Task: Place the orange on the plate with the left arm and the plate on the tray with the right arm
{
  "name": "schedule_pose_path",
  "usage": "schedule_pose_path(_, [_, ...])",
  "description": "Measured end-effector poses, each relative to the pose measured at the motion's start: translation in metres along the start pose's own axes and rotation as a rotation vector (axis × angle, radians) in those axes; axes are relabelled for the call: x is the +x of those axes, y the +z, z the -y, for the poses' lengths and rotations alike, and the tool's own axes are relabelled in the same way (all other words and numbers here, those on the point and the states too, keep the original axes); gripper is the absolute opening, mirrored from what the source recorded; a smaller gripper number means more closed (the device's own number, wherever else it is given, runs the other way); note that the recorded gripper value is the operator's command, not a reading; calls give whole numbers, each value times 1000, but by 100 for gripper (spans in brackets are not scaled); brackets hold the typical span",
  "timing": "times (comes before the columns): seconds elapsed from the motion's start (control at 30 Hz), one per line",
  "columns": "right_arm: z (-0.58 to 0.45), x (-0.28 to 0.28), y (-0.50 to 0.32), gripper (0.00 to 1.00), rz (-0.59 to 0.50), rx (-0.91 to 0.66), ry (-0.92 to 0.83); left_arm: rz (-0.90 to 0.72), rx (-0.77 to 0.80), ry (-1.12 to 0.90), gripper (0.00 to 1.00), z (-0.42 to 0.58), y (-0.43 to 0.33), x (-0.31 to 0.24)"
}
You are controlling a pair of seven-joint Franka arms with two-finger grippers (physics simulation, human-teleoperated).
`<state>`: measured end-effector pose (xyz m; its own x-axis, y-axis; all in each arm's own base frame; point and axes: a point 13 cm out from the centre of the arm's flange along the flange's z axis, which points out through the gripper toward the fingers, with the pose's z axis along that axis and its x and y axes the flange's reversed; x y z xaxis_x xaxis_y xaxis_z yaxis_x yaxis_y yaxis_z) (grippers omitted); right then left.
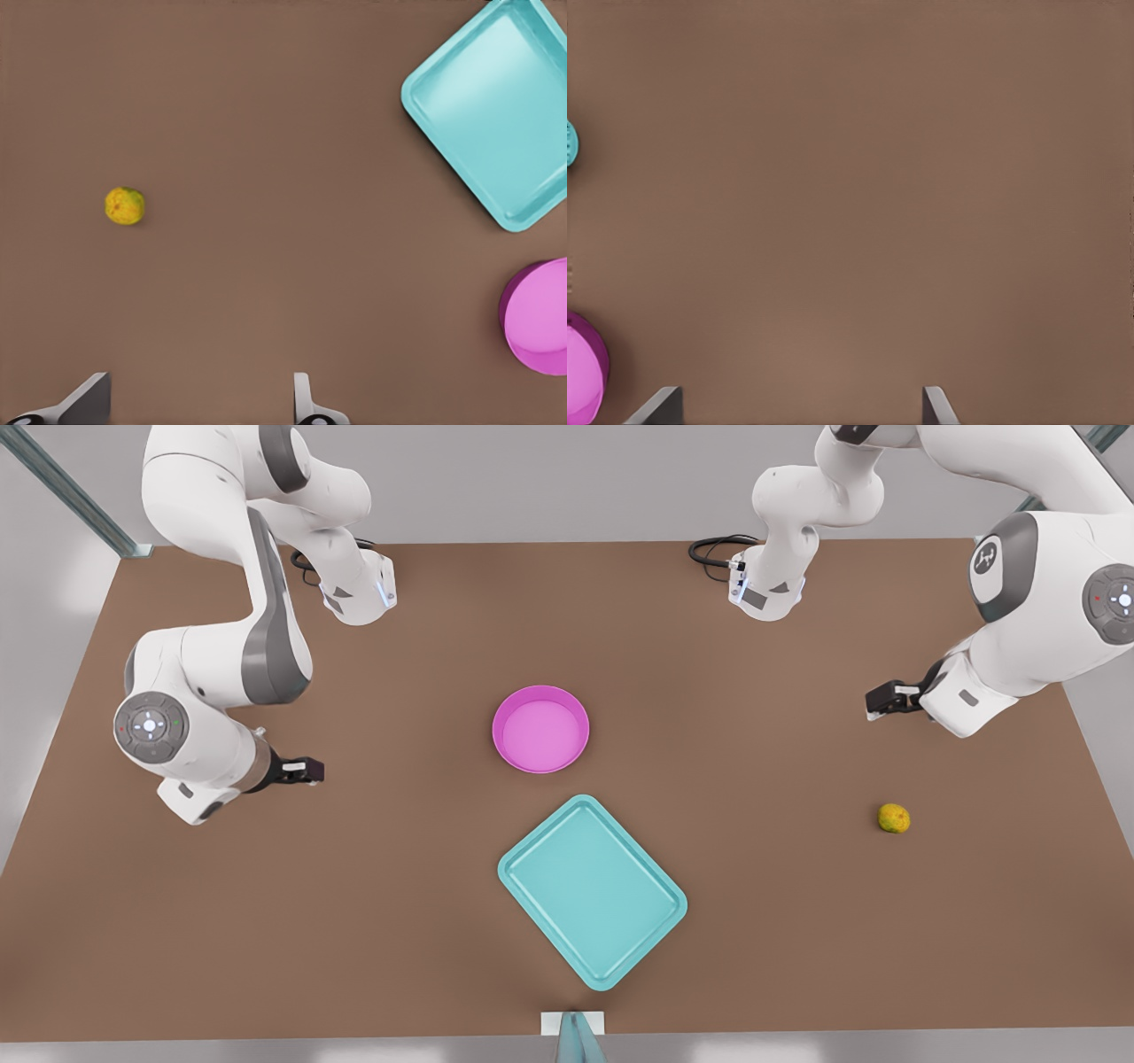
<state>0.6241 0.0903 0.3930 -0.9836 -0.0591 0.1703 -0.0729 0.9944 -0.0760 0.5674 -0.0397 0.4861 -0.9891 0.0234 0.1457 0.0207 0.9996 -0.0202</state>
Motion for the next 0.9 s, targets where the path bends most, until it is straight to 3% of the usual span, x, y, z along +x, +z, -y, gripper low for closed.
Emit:
schedule_pose_path(0.1, [1,-5,-15,100,38,0,10,-33,-3,-18,100,-3,22,-10])
schedule_pose_path(0.23, [6,-8,-17,100,47,-2,30,-217,12,-186,100,-94,173,-51])
schedule_pose_path(0.43, [15,-9,-17,100,49,-6,55,-215,25,-246,100,-176,325,-73])
schedule_pose_path(0.67, [15,-9,-18,100,52,-2,62,-86,-11,-211,100,-212,382,-102])
schedule_pose_path(0.9, [16,-10,-18,100,52,-3,69,-79,-18,-143,100,-217,402,-98])
